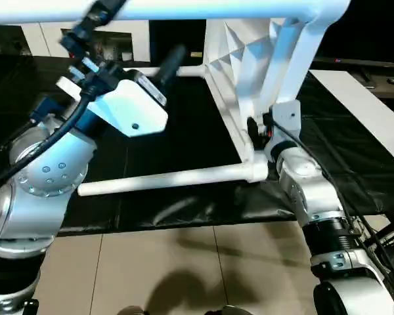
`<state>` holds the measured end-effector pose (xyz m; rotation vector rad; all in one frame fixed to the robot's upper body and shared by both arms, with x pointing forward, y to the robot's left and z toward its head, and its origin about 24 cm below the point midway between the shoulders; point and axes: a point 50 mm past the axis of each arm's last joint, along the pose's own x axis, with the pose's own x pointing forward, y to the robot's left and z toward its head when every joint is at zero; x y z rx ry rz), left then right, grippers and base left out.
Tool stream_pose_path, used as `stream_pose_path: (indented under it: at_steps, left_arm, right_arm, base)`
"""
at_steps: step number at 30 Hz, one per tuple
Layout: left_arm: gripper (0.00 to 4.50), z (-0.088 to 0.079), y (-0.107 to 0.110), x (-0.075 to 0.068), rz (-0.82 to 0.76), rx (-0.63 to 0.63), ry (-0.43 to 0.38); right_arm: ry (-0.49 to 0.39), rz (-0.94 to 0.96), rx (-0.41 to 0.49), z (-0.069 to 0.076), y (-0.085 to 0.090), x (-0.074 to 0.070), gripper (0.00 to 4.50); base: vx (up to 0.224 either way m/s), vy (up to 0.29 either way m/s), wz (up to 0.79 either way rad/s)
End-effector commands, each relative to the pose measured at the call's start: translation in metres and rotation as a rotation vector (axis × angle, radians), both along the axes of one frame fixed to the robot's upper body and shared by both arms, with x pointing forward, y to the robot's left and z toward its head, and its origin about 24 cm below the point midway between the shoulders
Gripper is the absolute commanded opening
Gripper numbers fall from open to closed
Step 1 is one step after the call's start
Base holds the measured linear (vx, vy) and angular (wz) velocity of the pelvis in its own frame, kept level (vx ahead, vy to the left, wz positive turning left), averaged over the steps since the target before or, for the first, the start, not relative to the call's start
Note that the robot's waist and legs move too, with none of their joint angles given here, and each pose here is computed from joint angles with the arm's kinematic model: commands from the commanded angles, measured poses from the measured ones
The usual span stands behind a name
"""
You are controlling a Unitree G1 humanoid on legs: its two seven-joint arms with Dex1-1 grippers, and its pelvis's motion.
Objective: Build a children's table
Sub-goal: Flip table
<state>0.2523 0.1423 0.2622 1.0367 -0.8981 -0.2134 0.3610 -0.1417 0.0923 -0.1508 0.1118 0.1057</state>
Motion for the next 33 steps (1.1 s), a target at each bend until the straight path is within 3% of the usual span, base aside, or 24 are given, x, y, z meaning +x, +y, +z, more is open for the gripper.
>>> stream_pose_path:
  at_steps: [1,4,5,12,14,22,23,33]
  left_arm:
    - [4.5,-0.001,0.002,0.003,0.028,0.012,-0.019]
    - [4.5,-0.007,0.01,0.013,0.113,0.023,0.014]
    - [4.5,-0.009,0.014,0.017,0.149,0.015,0.035]
    - [4.5,-0.01,0.025,0.032,0.221,-0.045,0.079]
    - [4.16,-0.007,0.025,0.036,0.22,-0.058,0.075]
    - [3.73,0.003,0.014,0.052,0.194,-0.069,0.074]
    - [3.4,0.004,0.014,0.053,0.193,-0.067,0.073]
    - [2.78,0.009,0.012,0.064,0.182,-0.05,0.094]
  right_arm:
    - [0.002,-0.015,-0.008,0.001,-0.009,0.004,3.07]
    - [-0.003,-0.011,-0.01,0.003,-0.009,0.006,2.95]
    - [-0.006,-0.01,-0.012,0.003,-0.009,0.006,2.73]
    - [-0.036,0.023,-0.018,0.008,-0.004,0.008,2.26]
    - [-0.043,0.033,-0.03,0.009,-0.002,0.008,2.14]
    - [-0.06,0.047,-0.09,0.012,-0.002,0.008,2.01]
    - [-0.061,0.046,-0.094,0.012,-0.003,0.007,2.0]
    - [-0.081,0.043,-0.141,0.013,-0.009,0.003,2.0]
  base:
    - [0.0,0.0,0.0]
    - [0.0,0.0,0.0]
    - [0.0,0.0,0.0]
    - [0.0,0.0,0.0]
    - [0.0,0.0,0.0]
    - [0.0,0.0,0.0]
    - [0.0,0.0,0.0]
    - [0.0,0.0,0.0]
